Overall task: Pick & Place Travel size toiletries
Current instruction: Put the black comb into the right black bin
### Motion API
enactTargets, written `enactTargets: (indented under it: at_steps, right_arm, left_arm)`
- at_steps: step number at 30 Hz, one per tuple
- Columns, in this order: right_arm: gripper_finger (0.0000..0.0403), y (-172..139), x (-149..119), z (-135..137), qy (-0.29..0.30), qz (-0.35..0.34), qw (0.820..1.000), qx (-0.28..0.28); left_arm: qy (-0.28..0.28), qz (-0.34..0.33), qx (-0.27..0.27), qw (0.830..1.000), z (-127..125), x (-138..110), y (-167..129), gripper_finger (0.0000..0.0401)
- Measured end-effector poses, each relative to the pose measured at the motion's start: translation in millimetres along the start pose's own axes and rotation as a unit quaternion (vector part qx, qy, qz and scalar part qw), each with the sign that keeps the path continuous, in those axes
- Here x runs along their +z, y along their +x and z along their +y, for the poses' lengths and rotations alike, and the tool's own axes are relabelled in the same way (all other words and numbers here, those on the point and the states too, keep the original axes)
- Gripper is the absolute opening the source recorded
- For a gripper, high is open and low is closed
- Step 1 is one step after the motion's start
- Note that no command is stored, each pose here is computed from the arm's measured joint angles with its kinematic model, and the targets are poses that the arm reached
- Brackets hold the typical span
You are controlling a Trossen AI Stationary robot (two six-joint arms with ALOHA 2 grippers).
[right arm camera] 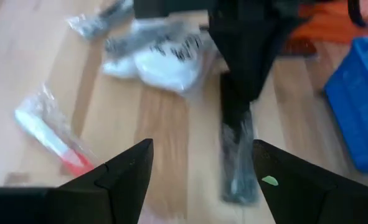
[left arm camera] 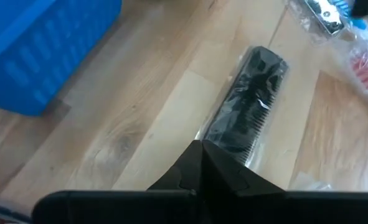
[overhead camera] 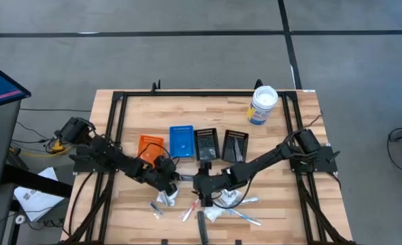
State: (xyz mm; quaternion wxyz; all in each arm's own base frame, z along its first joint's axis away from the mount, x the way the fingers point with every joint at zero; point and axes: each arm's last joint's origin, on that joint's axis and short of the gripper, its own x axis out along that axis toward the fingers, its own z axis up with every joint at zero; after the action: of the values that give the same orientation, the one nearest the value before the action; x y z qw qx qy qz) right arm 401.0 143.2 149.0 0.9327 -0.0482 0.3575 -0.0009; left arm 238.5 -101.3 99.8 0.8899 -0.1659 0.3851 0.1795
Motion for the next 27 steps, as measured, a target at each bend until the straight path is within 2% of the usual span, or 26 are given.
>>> enactTargets:
  at_steps: [3, 11, 14, 21, 27]
  right_arm:
    - [0.0265, 11, -13, 0, -0.014, 0.028, 1.000, -0.001]
    - [0.0265, 47, -15, 4, -0.056, 0.070, 0.996, -0.024]
    - [0.0265, 50, -9, 4, -0.063, 0.092, 0.993, -0.044]
    - [0.0265, 49, -5, 0, -0.055, 0.099, 0.992, -0.048]
    - [0.0264, 53, -6, -8, -0.032, 0.112, 0.993, -0.003]
  left_arm:
    - [0.000, -0.001, -0.005, 1.000, 0, 1, -1, 0.0001]
    - [0.013, 0.006, -0.024, 1.000, -1, 3, -7, 0.0001]
    - [0.018, 0.009, -0.028, 0.999, -2, 3, -7, 0.0001]
    - [0.037, 0.037, -0.066, 0.996, -5, 2, -8, 0.0001]
    - [0.044, 0.052, -0.086, 0.994, -6, 2, -8, 0.0001]
